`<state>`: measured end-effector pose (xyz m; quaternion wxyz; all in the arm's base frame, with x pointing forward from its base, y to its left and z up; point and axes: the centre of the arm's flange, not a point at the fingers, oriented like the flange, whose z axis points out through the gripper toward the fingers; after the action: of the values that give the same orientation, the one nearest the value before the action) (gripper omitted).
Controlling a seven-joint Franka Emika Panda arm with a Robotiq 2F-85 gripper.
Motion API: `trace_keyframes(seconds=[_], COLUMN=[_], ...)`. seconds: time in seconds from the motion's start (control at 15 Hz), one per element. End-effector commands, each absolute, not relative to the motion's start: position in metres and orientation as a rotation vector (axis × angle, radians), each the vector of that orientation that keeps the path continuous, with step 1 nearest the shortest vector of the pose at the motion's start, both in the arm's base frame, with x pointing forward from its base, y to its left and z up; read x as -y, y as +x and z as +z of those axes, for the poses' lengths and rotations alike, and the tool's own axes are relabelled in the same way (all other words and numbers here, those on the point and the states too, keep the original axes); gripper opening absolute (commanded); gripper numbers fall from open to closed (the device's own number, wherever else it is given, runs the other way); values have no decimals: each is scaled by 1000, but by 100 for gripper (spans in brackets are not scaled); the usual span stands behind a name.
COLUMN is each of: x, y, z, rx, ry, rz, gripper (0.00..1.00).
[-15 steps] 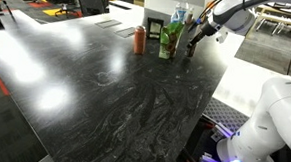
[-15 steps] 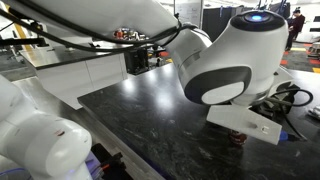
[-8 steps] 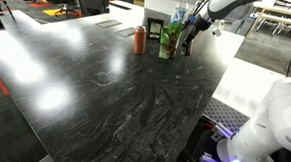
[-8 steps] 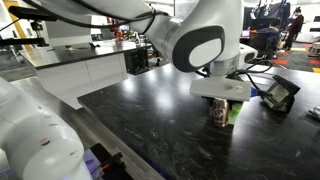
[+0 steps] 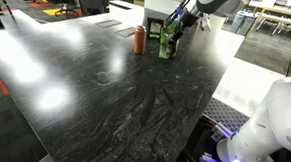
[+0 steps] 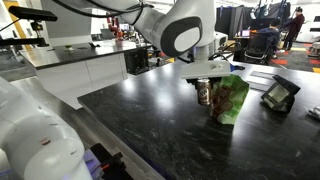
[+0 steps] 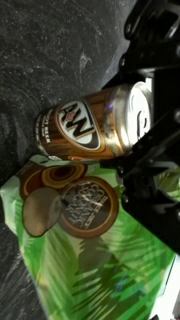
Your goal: Move the black can
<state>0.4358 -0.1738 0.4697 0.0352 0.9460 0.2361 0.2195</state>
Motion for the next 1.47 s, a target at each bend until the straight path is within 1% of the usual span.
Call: trace_keyframes(seconds=[0.0, 0.33, 0.67, 1.2, 1.33, 1.4], x=[168, 158, 147, 133, 134, 134], y=[471, 507, 541, 568, 570, 570], z=[465, 448, 421, 401, 401, 402], rx=[-906, -1130, -1305, -1438, -1441, -1440], ry=[2874, 2828, 2809, 2802, 2810, 2813], rz=[739, 798, 794, 740, 733, 734], gripper=[37, 37, 37, 37, 87, 88])
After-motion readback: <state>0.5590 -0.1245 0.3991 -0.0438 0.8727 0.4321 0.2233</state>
